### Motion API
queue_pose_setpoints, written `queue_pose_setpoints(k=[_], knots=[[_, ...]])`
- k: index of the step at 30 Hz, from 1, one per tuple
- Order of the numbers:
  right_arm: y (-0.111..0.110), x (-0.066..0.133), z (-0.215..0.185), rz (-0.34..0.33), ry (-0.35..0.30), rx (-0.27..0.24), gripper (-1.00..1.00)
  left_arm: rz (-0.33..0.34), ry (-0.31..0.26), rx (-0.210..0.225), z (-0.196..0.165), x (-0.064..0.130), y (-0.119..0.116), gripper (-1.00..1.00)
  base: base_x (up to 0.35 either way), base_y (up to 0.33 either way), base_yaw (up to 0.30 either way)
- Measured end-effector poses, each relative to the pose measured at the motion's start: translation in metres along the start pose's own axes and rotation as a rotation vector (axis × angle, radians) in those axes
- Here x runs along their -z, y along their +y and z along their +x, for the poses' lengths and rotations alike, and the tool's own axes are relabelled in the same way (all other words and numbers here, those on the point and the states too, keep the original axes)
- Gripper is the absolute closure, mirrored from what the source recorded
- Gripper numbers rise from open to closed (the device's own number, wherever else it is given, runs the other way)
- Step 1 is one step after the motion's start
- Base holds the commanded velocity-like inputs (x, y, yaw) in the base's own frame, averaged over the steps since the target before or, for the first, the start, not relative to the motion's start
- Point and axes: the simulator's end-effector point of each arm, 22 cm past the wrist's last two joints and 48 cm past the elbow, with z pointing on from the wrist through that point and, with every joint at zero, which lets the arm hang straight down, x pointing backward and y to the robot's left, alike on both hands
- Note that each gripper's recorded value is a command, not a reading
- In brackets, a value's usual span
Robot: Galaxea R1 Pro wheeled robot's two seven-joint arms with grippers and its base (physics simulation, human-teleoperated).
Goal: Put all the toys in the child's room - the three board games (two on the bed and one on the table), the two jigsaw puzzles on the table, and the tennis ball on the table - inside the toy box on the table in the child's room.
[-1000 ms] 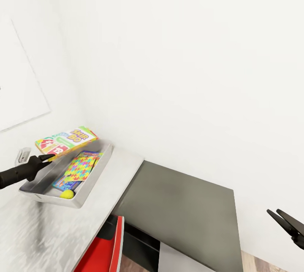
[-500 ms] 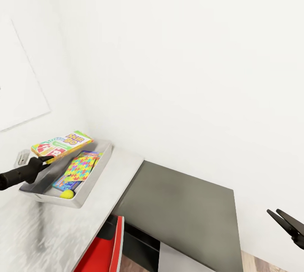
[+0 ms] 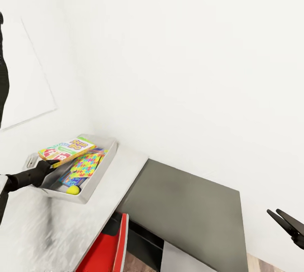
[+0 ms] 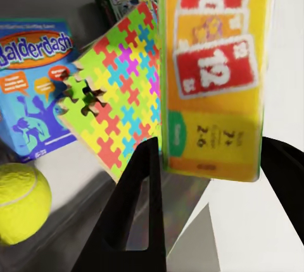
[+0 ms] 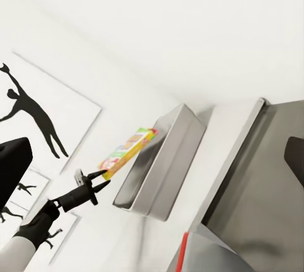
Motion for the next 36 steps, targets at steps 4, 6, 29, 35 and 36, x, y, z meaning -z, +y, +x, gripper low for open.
queue_pose_setpoints(k=[4, 6, 29, 35, 36], knots=[[-0.002, -0.001, 0.002, 0.003, 0.004, -0.004, -1.00, -0.006, 0.001, 0.004, 0.001, -0.003, 0.001, 1.00, 0.000, 0.000, 0.137], [-0.003, -0.002, 0.003, 0.006, 0.006, -0.006, -1.00, 0.007, 0.002, 0.009, 0.002, -0.006, -0.006, 1.00, 0.000, 0.000, 0.137], [-0.005, -0.001, 0.002, 0.009, 0.005, -0.008, -1.00, 0.054, 0.020, 0.025, 0.007, -0.012, -0.029, 1.00, 0.000, 0.000, -0.092], [-0.005, -0.001, 0.003, 0.010, 0.006, -0.009, -1.00, 0.057, 0.021, 0.028, 0.007, -0.012, -0.030, 1.00, 0.000, 0.000, -0.030], [-0.005, -0.001, 0.003, 0.010, 0.006, -0.008, -1.00, 0.057, 0.021, 0.028, 0.007, -0.012, -0.030, 1.00, 0.000, 0.000, -0.007]])
